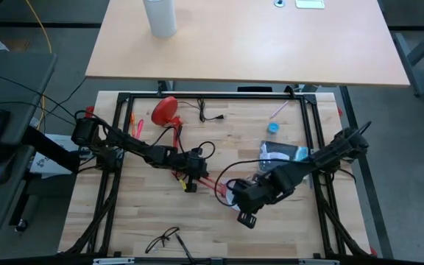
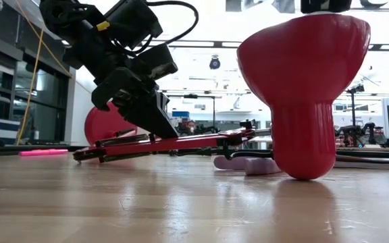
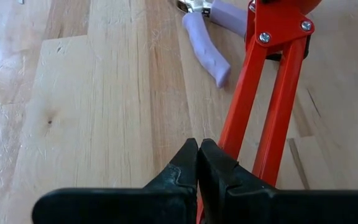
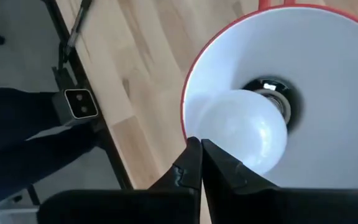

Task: Screw lightbulb
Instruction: Insert the lightbulb into the desk lamp

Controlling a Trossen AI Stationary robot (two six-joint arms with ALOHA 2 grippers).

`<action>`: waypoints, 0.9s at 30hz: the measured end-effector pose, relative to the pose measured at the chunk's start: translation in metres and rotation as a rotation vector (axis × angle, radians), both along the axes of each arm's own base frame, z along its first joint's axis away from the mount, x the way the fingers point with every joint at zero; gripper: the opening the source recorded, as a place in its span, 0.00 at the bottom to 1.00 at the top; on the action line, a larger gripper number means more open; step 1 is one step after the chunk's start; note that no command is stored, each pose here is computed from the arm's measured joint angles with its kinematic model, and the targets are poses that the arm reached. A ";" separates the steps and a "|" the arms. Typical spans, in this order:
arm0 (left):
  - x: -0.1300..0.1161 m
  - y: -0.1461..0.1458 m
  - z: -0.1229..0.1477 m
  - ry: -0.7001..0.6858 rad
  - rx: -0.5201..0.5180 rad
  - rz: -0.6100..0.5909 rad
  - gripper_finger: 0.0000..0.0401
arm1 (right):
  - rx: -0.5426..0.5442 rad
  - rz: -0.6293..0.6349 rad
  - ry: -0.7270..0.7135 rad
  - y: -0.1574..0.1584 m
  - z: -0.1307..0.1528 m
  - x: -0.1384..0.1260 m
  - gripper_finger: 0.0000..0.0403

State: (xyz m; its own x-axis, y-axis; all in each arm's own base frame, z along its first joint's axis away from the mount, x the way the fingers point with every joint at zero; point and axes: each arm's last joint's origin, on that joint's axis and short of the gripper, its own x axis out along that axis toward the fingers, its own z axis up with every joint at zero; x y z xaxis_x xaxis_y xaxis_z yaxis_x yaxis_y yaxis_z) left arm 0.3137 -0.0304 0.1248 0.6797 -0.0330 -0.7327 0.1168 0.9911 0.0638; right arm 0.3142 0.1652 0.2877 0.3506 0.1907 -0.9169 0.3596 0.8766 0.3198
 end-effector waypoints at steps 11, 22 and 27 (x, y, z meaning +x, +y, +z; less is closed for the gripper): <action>0.001 0.000 0.001 -0.007 0.001 0.001 0.00 | -0.026 -0.010 0.024 -0.006 0.004 -0.006 0.00; 0.003 0.000 0.003 -0.045 -0.001 0.003 0.00 | -0.036 -0.022 0.037 -0.010 0.004 -0.005 0.00; 0.004 0.000 0.003 -0.051 -0.002 0.003 0.00 | -0.039 -0.022 0.041 -0.015 0.003 -0.003 0.00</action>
State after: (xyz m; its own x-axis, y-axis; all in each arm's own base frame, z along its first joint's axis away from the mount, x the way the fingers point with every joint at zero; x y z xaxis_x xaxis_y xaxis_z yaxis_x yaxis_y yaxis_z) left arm 0.3173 -0.0306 0.1279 0.7164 -0.0317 -0.6970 0.1100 0.9916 0.0681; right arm 0.3109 0.1498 0.2912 0.3167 0.1472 -0.9370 0.3907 0.8799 0.2703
